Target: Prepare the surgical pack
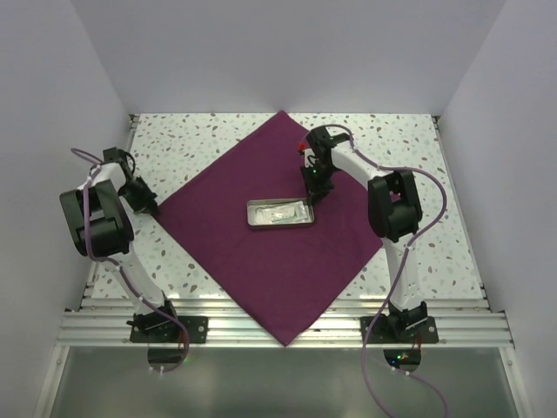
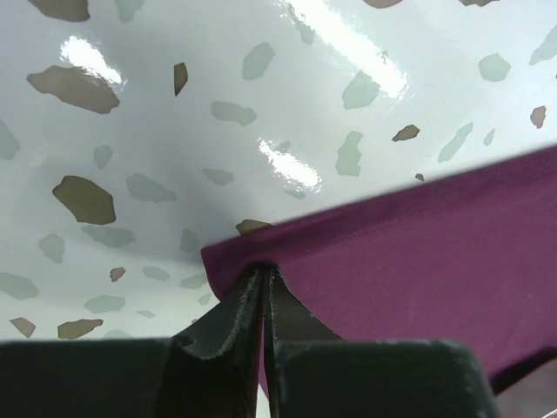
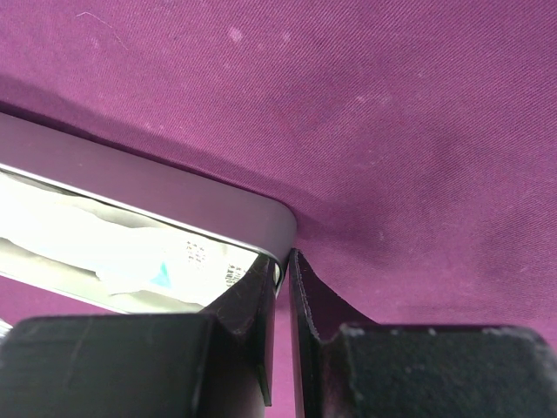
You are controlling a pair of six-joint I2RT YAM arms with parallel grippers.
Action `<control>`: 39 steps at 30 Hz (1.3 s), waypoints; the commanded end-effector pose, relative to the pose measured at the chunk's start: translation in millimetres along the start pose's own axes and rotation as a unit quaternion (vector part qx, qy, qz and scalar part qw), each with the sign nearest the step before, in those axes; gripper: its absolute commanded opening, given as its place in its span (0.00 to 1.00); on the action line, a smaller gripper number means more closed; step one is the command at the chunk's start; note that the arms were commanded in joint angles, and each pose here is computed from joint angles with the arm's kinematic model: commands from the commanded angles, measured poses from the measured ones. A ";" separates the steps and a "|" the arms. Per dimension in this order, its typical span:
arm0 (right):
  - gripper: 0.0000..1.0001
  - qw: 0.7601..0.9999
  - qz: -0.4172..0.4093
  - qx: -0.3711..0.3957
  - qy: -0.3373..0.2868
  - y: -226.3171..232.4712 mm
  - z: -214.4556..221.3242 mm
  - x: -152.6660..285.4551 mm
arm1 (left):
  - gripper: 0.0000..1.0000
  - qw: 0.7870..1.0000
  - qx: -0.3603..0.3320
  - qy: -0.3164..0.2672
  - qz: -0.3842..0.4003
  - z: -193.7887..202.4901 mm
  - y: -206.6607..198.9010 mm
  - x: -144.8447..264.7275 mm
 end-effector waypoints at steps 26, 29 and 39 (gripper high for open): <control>0.04 0.999 0.020 0.005 0.040 -1.8 14.3 3.0 | 0.15 0.996 0.032 -0.072 -0.046 1.2 14.2 42.9; 0.06 0.999 0.020 0.005 0.041 -1.2 15.2 3.7 | 0.16 0.996 0.034 -0.072 -0.046 1.3 14.7 41.7; 0.07 0.999 0.019 0.009 0.045 3.4 15.2 1.7 | 0.15 0.998 0.034 -0.044 -0.028 6.0 16.7 13.6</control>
Point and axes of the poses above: each gripper's point midway between its finger pads, its own x axis back along the fingers, its own y axis along the line the jaws close on, z = x × y, the point moved 9 cm from there along x, back along the fingers, and after that the axes turned 11 degrees about -x, right-handed, at the moved point
